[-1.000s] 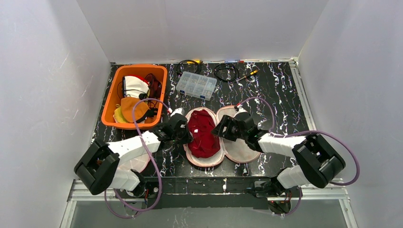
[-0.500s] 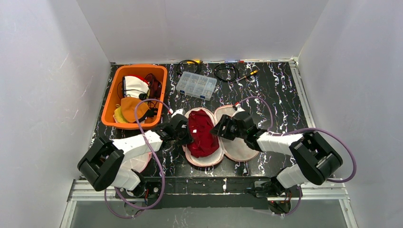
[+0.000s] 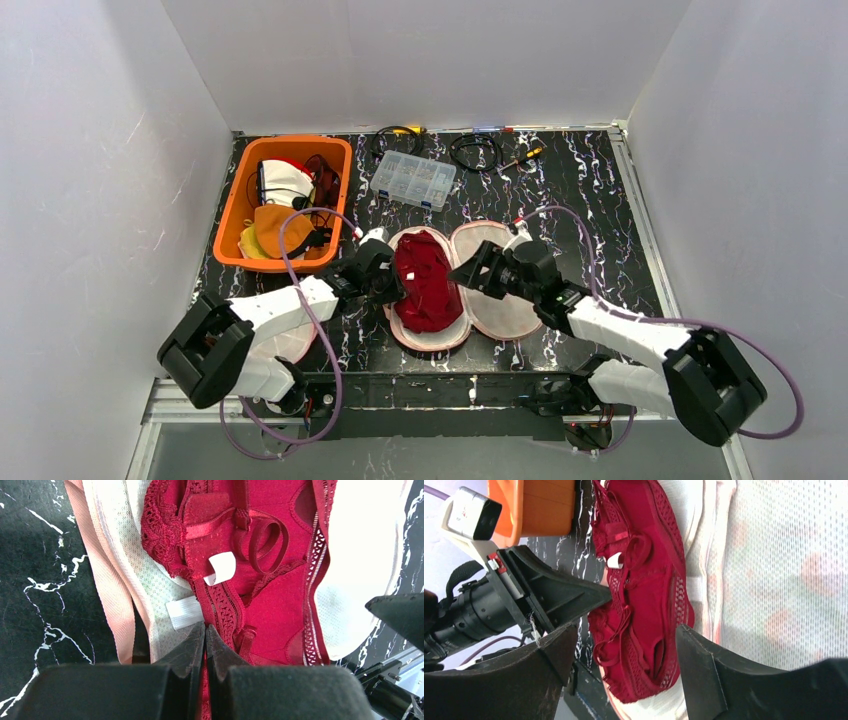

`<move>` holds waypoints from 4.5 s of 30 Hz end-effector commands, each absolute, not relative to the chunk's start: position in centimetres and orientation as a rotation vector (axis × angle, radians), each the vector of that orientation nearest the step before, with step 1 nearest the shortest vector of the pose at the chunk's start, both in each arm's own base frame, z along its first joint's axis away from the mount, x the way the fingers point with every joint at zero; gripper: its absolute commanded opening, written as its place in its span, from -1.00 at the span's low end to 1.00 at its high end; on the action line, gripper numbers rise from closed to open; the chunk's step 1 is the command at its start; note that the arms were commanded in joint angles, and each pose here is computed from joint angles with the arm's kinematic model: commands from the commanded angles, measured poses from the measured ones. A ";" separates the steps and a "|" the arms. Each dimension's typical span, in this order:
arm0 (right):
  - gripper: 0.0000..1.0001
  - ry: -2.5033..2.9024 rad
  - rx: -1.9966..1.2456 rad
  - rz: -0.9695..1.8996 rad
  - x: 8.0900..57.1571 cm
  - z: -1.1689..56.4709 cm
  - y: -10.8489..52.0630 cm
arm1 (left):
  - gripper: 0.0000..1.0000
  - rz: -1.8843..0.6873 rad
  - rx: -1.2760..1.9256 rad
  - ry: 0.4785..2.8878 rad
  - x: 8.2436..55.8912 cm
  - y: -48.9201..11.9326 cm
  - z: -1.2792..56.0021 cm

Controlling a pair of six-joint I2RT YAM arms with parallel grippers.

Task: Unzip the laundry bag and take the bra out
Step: Adjust the bra in the laundry bag.

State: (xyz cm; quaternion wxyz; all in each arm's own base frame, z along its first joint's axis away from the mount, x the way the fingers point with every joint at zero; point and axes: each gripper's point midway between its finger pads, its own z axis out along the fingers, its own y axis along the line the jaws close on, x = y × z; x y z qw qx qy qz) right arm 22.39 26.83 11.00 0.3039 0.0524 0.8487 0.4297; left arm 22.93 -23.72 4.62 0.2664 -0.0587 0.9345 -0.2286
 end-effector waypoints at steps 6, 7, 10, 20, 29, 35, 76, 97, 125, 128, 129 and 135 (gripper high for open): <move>0.61 2.340 0.280 1.232 19.4 10.0 26.7 | -1.00 -0.620 -0.147 2.503 22.6 -23.1 5.5; 0.61 2.342 0.283 1.239 19.3 9.8 26.8 | -1.00 -0.624 -0.149 2.498 22.5 -23.0 5.7; 0.61 2.357 0.295 1.261 19.2 9.2 27.2 | -1.00 -0.636 -0.154 2.479 22.2 -22.7 6.3; 0.60 2.410 0.304 1.269 19.3 7.5 28.3 | -1.00 -0.607 -0.141 2.487 21.7 -21.9 5.8; 0.48 2.366 0.252 1.245 21.2 8.3 29.4 | -1.00 -0.609 -0.128 2.533 21.2 -22.1 3.8; 0.42 2.348 0.200 1.208 22.5 8.6 30.1 | -1.00 -0.615 -0.119 2.537 21.1 -22.2 3.1; -0.59 2.448 -0.054 1.155 21.6 7.1 33.8 | -1.00 -0.715 -0.091 2.488 20.4 -22.6 4.9; -0.36 2.354 -0.178 1.023 14.7 7.6 31.4 | -1.00 -0.631 -0.082 2.471 19.9 -20.6 5.1; 0.06 2.335 -0.349 0.986 20.5 7.4 35.1 | -1.00 -0.635 -0.063 2.470 20.3 -21.1 4.9; -0.29 2.325 -0.383 0.996 20.4 7.5 35.4 | -1.00 -0.638 -0.062 2.465 20.3 -21.0 5.2; -0.43 2.312 -0.398 1.001 20.4 7.8 35.5 | -1.00 -0.638 -0.062 2.463 20.2 -21.0 5.4; -0.97 2.199 -0.479 1.020 20.4 10.6 35.3 | -1.00 -0.654 -0.063 2.418 20.1 -20.5 7.5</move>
